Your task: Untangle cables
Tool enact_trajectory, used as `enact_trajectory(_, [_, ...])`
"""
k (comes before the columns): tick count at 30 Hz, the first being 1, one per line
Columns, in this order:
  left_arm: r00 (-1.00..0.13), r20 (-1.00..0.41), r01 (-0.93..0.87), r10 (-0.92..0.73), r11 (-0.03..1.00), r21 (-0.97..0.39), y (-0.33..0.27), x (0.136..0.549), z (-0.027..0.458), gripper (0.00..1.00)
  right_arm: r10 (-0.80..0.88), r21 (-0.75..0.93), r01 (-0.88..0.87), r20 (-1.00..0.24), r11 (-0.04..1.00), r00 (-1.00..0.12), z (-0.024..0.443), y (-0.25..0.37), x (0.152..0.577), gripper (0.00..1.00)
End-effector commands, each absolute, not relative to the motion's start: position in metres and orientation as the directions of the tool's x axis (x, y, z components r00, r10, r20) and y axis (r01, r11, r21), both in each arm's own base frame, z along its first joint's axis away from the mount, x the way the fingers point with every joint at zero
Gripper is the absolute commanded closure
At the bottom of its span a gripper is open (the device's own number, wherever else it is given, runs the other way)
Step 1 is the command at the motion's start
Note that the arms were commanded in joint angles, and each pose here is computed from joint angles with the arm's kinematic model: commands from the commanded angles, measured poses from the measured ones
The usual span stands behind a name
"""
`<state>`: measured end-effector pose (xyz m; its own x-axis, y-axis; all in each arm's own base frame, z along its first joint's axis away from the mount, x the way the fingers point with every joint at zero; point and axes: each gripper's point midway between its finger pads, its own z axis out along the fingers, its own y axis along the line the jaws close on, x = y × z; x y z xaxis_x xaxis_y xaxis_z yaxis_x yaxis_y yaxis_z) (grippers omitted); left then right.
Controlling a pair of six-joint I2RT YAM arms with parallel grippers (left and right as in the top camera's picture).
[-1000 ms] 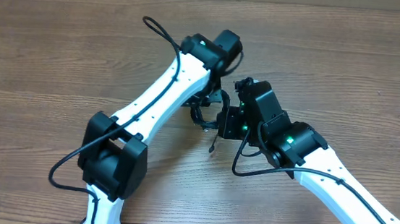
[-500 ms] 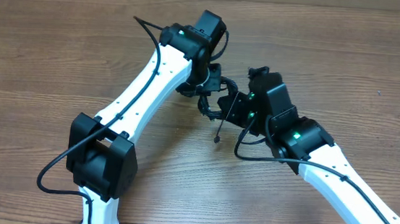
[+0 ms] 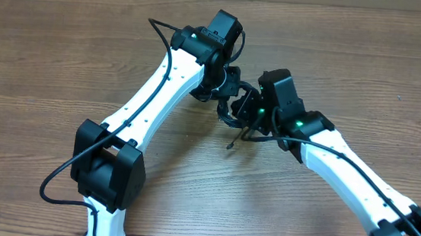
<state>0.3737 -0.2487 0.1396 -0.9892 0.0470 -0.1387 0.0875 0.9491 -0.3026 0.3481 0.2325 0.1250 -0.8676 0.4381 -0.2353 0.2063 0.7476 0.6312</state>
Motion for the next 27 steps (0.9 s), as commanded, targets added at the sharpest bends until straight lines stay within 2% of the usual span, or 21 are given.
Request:
enact_trajectory(1, [-0.975, -0.17, 0.203, 0.143, 0.881, -0.426, -0.275, 0.361, 0.169, 0.96, 0.448, 0.608, 0.228, -0.238, 0.76, -0.862, 0.116, 0.229, 0.353, 0.96])
enact_trajectory(6, [-0.969, -0.169, 0.245, 0.181, 0.79, -0.562, -0.286, 0.36, 0.183, 0.96, 0.473, 0.585, 0.253, -0.259, 0.77, -0.842, 0.113, 0.218, 0.359, 0.9])
enact_trajectory(8, [-0.972, -0.163, 0.234, 0.17, 0.769, -0.595, -0.283, 0.363, 0.187, 0.96, 0.476, 0.6, 0.254, -0.245, 0.759, -0.844, 0.116, 0.217, 0.361, 0.79])
enact_trajectory(9, [-0.975, -0.159, 0.22, 0.155, 0.773, -0.595, -0.277, 0.367, 0.187, 0.96, 0.47, 0.611, 0.249, -0.23, 0.751, -0.852, 0.118, 0.217, 0.36, 0.73])
enact_trajectory(11, [-0.98, -0.157, 0.192, 0.122, 0.788, -0.585, -0.263, 0.376, 0.185, 0.96, 0.45, 0.619, 0.232, -0.221, 0.75, -0.865, 0.122, 0.213, 0.36, 0.44])
enact_trajectory(12, [-0.983, -0.157, 0.173, 0.099, 0.796, -0.58, -0.255, 0.381, 0.185, 0.96, 0.435, 0.616, 0.218, -0.227, 0.757, -0.871, 0.124, 0.209, 0.36, 0.25])
enact_trajectory(13, [-0.986, -0.154, 0.145, 0.068, 0.807, -0.572, -0.248, 0.387, 0.184, 0.96, 0.425, 0.61, 0.212, -0.228, 0.764, -0.876, 0.128, 0.202, 0.36, 0.16])
enact_trajectory(16, [-0.99, -0.123, 0.018, -0.061, 0.834, -0.551, -0.22, 0.403, 0.18, 0.96, 0.4, 0.615, 0.185, -0.232, 0.767, -0.887, 0.144, 0.187, 0.359, 0.0])
enact_trajectory(21, [-0.978, -0.102, -0.095, -0.182, 0.823, -0.56, -0.193, 0.42, 0.181, 0.96, 0.351, 0.672, 0.084, -0.273, 0.736, -0.896, 0.176, 0.174, 0.358, 0.0])
enact_trajectory(24, [-0.975, -0.111, -0.098, -0.193, 0.821, -0.562, -0.189, 0.424, 0.182, 0.96, 0.296, 0.64, 0.036, -0.304, 0.767, -0.906, 0.173, 0.17, 0.353, 0.0])
enact_trajectory(27, [-0.975, -0.121, -0.089, -0.188, 0.823, -0.561, -0.191, 0.425, 0.182, 0.96, 0.283, 0.581, 0.069, -0.287, 0.811, -0.915, 0.157, 0.161, 0.345, 0.0])
